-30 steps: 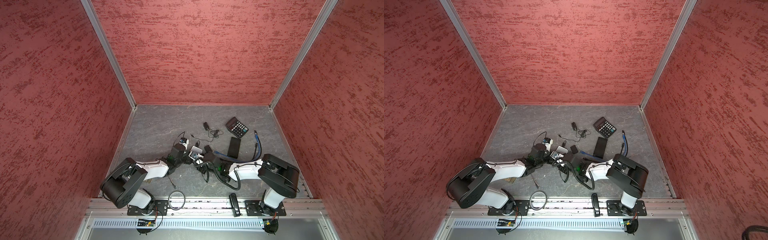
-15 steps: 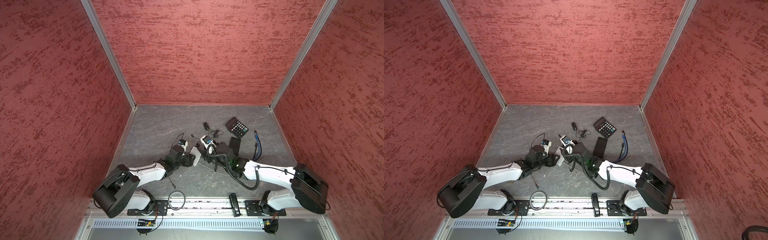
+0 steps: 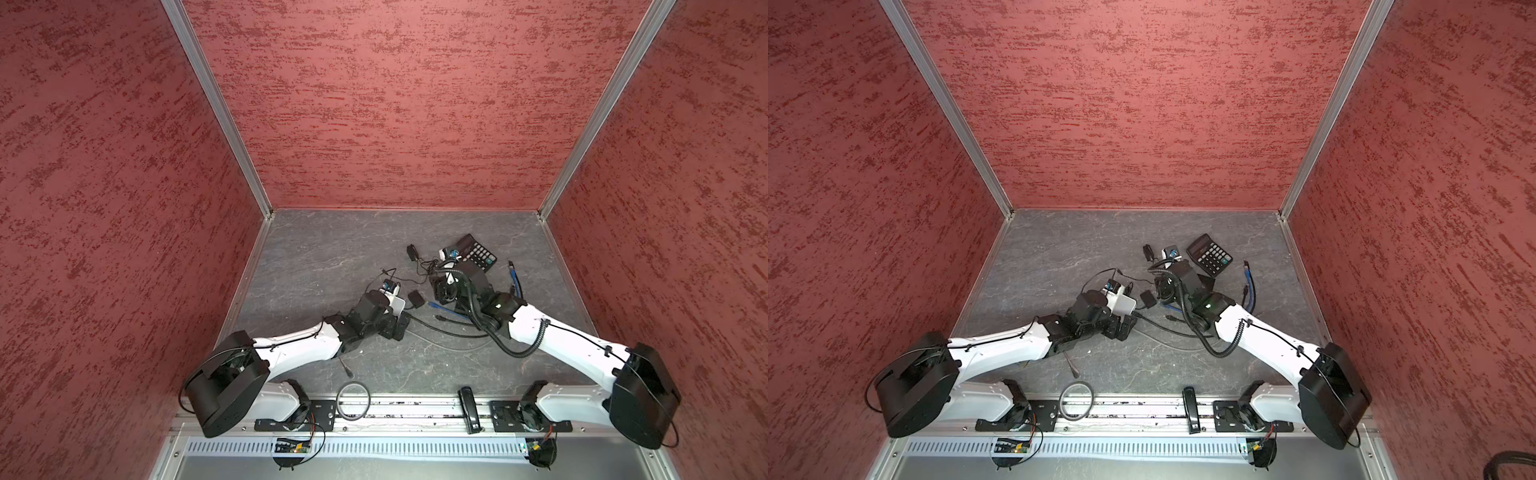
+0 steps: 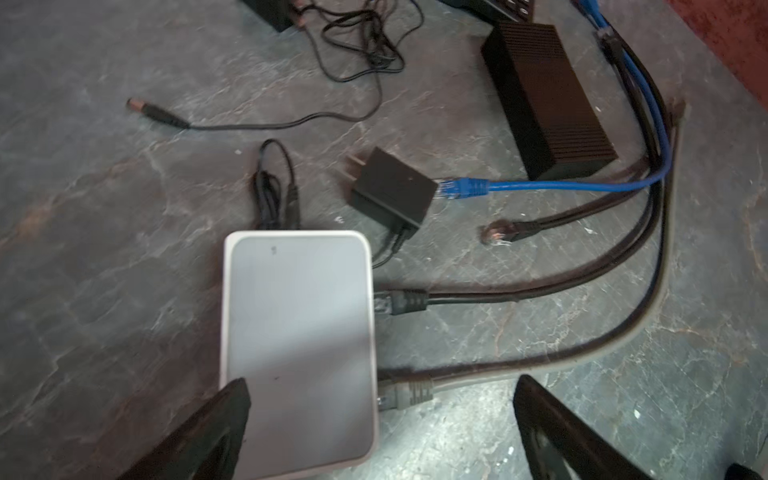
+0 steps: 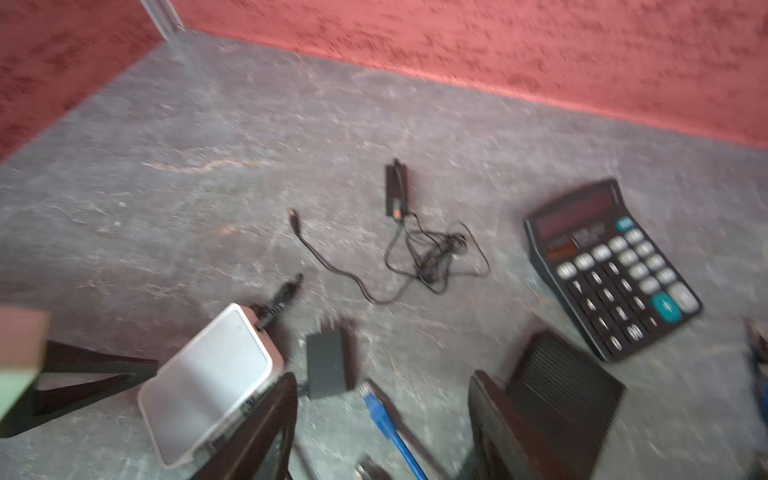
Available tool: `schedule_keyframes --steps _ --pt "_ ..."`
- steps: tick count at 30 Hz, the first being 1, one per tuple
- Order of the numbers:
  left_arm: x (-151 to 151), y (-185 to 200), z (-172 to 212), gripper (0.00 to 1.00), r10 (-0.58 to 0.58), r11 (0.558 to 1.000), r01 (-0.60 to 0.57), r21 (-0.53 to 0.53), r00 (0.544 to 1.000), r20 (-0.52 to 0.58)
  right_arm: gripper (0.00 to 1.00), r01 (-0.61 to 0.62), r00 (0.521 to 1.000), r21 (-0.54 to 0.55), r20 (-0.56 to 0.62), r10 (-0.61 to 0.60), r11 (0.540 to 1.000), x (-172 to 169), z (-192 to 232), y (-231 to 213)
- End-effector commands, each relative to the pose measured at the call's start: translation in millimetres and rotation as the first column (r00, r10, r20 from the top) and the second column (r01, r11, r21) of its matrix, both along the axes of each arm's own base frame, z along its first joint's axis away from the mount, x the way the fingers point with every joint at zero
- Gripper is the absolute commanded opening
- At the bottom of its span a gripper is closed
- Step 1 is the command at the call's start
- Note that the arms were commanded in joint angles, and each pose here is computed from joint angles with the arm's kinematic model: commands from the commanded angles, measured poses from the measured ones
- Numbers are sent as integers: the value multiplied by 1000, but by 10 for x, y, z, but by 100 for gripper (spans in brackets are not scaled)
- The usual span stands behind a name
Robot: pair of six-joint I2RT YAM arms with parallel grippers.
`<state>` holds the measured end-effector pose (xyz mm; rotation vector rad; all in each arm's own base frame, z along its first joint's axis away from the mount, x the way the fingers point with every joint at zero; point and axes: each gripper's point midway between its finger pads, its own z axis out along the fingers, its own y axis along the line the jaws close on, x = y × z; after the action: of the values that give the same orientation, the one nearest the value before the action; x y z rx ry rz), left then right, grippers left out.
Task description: Insert the plug into the switch port
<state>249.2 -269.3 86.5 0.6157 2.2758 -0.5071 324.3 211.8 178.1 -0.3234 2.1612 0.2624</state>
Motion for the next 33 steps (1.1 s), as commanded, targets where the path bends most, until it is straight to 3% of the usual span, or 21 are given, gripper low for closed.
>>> schedule_keyframes --steps 1,3,8,15,24,33 --pt "-89 -97 -43 100 -134 983 126 134 990 51 66 54 994 -7 -98 -55 998 -122 -53 -231" --pt "-150 -212 -19 99 -226 963 212 164 972 69 66 60 993 8 -105 -59 998 -124 -29 -287" --pt "-368 -449 -25 100 -487 853 451 263 869 86 65 61 992 17 -115 -59 998 -116 -18 -359" --pt "-407 -609 -126 99 -648 721 601 346 762 27 65 54 991 11 -125 -53 998 -113 -65 -394" --pt "-365 -760 -359 96 -746 579 704 411 661 -81 64 60 993 12 -106 -58 998 -115 -33 -478" --pt "-339 -823 -579 93 -765 530 743 409 627 -147 64 126 988 14 -87 -124 992 -109 37 -761"
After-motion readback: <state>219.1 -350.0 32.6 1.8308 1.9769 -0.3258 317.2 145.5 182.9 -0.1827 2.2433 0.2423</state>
